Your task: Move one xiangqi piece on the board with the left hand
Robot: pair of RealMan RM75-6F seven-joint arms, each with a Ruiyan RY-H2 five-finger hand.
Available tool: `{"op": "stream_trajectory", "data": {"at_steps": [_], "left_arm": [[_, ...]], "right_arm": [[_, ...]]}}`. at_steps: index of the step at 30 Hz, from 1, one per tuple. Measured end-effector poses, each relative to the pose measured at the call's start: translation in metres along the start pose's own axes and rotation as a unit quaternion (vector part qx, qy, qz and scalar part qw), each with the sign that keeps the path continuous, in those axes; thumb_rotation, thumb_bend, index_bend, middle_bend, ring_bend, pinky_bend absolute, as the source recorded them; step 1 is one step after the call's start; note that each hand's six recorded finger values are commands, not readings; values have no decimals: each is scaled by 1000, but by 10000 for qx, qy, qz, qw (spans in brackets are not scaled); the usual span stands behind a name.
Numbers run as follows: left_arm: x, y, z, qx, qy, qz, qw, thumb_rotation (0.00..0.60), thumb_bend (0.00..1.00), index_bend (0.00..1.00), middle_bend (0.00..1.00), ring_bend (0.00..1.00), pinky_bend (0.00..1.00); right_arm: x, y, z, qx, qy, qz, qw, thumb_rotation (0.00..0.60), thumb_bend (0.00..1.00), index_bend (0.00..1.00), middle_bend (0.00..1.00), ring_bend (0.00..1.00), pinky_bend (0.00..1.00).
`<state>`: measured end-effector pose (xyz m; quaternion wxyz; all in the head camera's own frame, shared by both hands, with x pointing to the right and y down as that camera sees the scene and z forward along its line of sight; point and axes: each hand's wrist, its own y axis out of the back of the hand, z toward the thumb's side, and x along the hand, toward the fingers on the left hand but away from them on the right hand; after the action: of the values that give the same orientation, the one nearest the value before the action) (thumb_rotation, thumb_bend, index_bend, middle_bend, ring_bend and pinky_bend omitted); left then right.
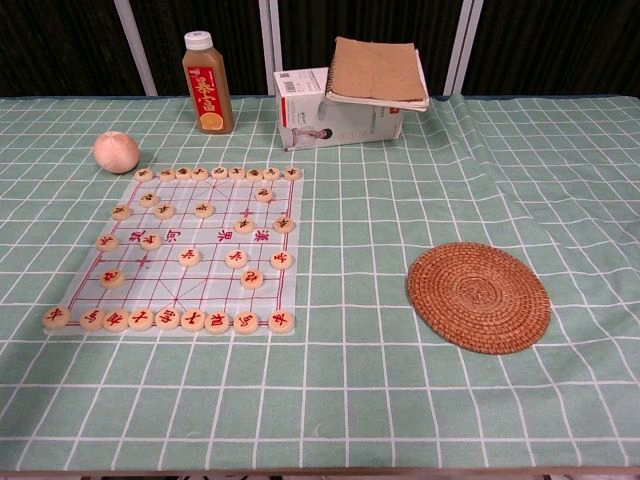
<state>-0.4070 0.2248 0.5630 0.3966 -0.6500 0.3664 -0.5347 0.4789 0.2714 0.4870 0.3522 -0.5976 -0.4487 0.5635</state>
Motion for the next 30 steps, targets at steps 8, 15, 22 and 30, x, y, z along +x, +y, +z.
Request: {"op": "stream_trajectory", "data": {"at_steps": [8, 15, 22, 30], "left_arm": [[0, 0, 0, 9, 5, -13, 10000, 600, 1, 0, 0, 0, 0], [1, -2, -1, 9, 18, -41, 10000, 600, 1, 0, 0, 0, 0], [3, -3, 1, 87, 10, -86, 9999, 600, 5, 0, 41, 28, 101], [16, 3, 11, 486, -142, 73, 9987, 600, 79, 142, 738, 682, 731]], "right_arm": [[0, 0, 0, -4, 2, -4, 10000, 600, 353, 0, 0, 0, 0], [-1, 0, 0, -21, -6, -14, 10000, 600, 353, 0, 0, 0, 0], [-1, 0, -2, -48, -54, -26, 10000, 600, 353, 0, 0, 0, 0], [-1, 0, -2, -116, -58, 6, 9999, 600, 353, 0, 0, 0, 0]]}}
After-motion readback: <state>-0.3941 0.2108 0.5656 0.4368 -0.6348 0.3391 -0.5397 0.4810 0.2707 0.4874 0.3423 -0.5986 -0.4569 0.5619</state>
